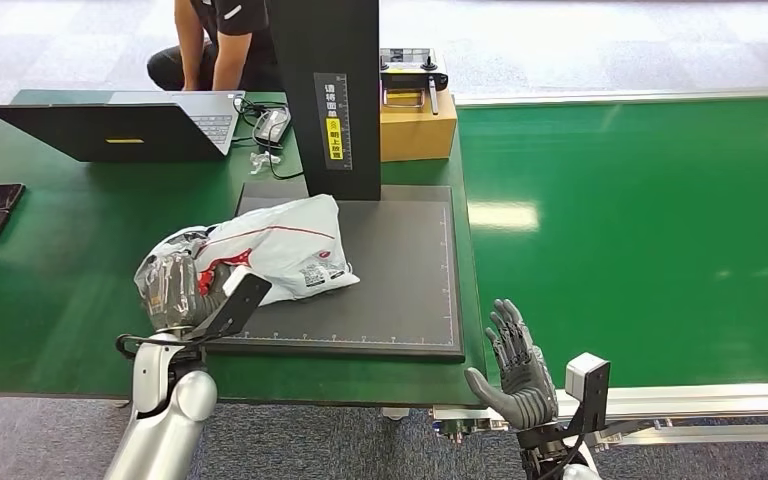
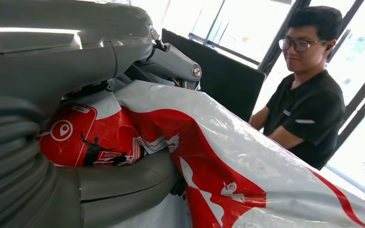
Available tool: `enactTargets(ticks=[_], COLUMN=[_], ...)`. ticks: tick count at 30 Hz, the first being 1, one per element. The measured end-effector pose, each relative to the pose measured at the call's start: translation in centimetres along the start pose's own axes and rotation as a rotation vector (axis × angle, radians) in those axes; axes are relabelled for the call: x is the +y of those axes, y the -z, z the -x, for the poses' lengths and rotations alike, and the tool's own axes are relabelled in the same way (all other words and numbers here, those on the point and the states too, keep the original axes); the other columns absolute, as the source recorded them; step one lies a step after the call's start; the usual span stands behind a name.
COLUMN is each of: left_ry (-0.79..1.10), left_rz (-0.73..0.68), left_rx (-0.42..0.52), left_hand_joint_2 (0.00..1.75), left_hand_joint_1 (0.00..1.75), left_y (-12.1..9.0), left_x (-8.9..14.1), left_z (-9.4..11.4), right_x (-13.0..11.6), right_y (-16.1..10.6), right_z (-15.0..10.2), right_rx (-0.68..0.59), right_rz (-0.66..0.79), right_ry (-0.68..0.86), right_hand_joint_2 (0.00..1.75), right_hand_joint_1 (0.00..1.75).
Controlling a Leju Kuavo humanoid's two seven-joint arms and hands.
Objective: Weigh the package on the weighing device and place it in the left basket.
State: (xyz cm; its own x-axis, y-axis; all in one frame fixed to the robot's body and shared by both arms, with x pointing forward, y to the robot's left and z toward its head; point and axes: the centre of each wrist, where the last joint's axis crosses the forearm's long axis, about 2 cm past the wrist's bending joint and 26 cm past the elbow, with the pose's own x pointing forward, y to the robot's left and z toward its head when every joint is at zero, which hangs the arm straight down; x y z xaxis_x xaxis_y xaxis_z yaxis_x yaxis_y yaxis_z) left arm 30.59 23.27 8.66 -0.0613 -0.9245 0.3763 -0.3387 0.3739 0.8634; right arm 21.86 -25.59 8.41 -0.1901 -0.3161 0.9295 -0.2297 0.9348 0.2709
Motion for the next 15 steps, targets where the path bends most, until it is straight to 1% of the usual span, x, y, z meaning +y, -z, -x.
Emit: enactTargets(ticks=[3,5,10,13,15], left_ry=[0.06,0.117,0.238,0.271,0.271], left_rz=[-0.038,-0.076,-0.181,-0.229,-0.261], left_rx=[0.048,0.098,0.245,0.347,0.408], left_hand_joint_2=[1.75,1.75,1.75,1.75,1.75], left_hand_joint_1=[1.75,1.75,1.75,1.75,1.75], left_y=[0.7,1.7,4.8,5.7,5.9], left_x=[0.5,1.2,4.3,6.4,7.7], left_z=[1.0,2.6,9.1,12.8,14.9], right_x=[-0.1,-0.2,-0.3,-0.4,-0.4], right_y=[0.0,-0.1,0.0,0.2,0.2], right_z=[0.0,0.0,0.2,0.2,0.2], right_rx=[-0.004,-0.006,-0.003,-0.004,-0.004], right_rz=[0.006,0.01,0.02,0.033,0.045], right_ry=[0.0,0.002,0.001,-0.003,-0.007], right_hand_joint_2=[1.75,1.75,1.75,1.75,1.75], right_hand_joint_1=[0.0,0.0,0.0,0.0,0.0])
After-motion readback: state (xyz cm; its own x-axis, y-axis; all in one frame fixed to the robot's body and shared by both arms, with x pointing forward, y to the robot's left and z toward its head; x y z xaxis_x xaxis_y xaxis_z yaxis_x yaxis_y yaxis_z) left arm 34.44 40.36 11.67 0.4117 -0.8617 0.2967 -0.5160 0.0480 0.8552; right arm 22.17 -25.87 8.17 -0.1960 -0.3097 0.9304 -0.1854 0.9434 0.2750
